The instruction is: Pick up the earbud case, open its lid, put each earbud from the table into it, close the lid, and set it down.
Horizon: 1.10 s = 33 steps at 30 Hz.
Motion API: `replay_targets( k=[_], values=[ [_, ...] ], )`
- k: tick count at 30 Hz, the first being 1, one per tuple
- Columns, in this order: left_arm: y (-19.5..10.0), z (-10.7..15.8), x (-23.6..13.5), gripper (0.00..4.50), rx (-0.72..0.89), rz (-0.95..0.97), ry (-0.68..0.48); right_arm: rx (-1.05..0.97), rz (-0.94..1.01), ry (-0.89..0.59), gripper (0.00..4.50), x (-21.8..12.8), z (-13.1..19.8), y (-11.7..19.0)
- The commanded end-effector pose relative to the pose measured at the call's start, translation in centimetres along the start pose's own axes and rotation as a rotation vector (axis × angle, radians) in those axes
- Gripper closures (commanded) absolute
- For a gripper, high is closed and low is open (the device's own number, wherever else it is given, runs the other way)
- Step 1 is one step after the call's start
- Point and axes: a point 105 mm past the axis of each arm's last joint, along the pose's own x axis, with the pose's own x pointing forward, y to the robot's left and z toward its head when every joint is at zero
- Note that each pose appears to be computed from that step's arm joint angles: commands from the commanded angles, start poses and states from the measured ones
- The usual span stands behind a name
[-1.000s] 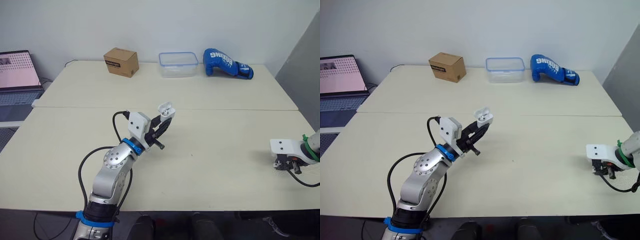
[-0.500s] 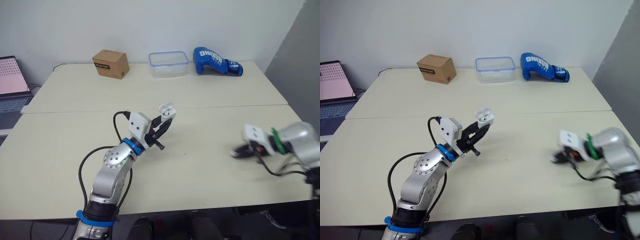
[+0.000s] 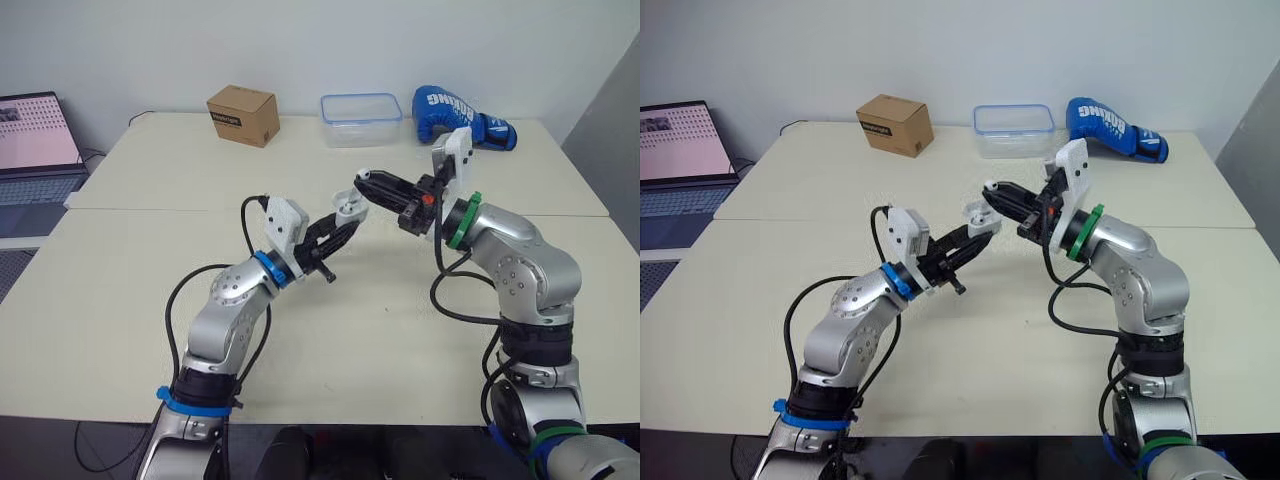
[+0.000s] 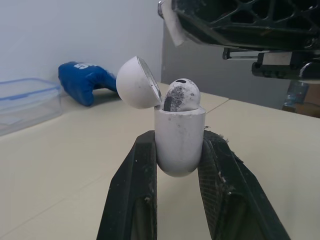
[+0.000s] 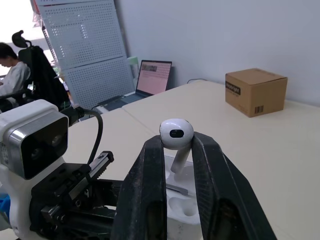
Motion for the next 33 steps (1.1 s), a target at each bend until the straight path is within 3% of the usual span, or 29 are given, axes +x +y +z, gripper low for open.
replay_targets(
  k=[1, 33],
  values=[
    [0.2, 1.2, 0.1, 3.76, 0.013, -0.019, -0.038, -0.032, -0.021, -0.058, 4.15, -0.4, 1.3, 0.3],
    [-1.4, 2.0, 0.7, 3.76, -0.005, -0.077, -0.072, -0.034, -0.022, 0.034, 4.15, -1.8, -1.5, 0.8]
  ],
)
